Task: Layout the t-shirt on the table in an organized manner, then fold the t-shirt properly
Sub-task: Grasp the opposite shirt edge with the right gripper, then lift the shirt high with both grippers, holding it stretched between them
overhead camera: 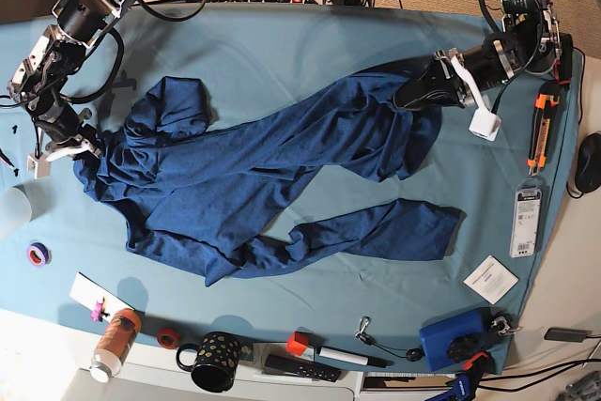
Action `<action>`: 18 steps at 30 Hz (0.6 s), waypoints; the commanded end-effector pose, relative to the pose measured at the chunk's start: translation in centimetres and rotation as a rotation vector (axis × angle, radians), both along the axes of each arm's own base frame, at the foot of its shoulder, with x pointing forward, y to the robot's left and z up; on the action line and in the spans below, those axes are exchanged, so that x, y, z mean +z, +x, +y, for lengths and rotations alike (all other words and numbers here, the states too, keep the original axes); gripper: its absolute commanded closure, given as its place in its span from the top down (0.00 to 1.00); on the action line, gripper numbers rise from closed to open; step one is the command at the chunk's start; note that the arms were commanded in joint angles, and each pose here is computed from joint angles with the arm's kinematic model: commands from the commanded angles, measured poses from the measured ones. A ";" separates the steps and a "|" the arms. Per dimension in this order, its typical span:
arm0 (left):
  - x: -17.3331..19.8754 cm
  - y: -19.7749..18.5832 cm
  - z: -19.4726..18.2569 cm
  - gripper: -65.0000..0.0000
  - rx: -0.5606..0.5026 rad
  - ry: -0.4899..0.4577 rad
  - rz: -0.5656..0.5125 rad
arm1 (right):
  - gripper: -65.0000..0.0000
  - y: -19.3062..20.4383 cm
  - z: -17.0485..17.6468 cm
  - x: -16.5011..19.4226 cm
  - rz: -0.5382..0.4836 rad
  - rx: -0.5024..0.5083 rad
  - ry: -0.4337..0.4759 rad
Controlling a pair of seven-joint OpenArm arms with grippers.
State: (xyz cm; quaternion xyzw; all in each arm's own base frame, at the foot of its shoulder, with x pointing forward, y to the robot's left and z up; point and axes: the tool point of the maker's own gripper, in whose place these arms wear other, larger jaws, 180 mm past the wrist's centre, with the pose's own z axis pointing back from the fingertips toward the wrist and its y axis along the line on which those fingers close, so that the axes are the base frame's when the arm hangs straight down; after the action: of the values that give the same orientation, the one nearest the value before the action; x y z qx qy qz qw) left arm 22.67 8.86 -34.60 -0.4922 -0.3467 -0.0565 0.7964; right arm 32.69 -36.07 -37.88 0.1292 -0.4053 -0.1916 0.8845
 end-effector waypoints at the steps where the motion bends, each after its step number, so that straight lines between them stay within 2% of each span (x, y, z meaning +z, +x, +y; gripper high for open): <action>1: 1.3 0.9 0.3 0.00 0.014 -0.017 -0.049 | 0.00 1.1 -0.9 2.1 -0.067 0.004 -0.029; 3: 1.6 1.3 0.3 0.00 0.015 -0.019 -0.061 | 0.00 1.5 -0.8 2.7 -0.098 0.010 -0.021; 6: 2.6 2.5 0.3 0.00 0.014 -0.018 -0.100 | 0.00 2.9 -0.8 5.4 -0.199 0.029 0.015; 14: 7.0 7.4 0.8 0.00 0.010 -0.002 -0.262 | 0.00 6.9 -2.7 13.8 -0.361 0.069 -0.023; 18: 9.9 10.7 1.6 0.00 0.040 0.052 -0.378 | 0.00 8.6 -3.7 18.4 -0.462 0.063 -0.046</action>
State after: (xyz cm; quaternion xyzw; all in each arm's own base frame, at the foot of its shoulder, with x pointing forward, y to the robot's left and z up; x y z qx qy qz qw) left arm 32.74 10.15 -26.73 -0.4412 -0.4706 -0.1368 0.7518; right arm 40.73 -38.55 -23.14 0.1707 -0.5518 -0.1270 0.8064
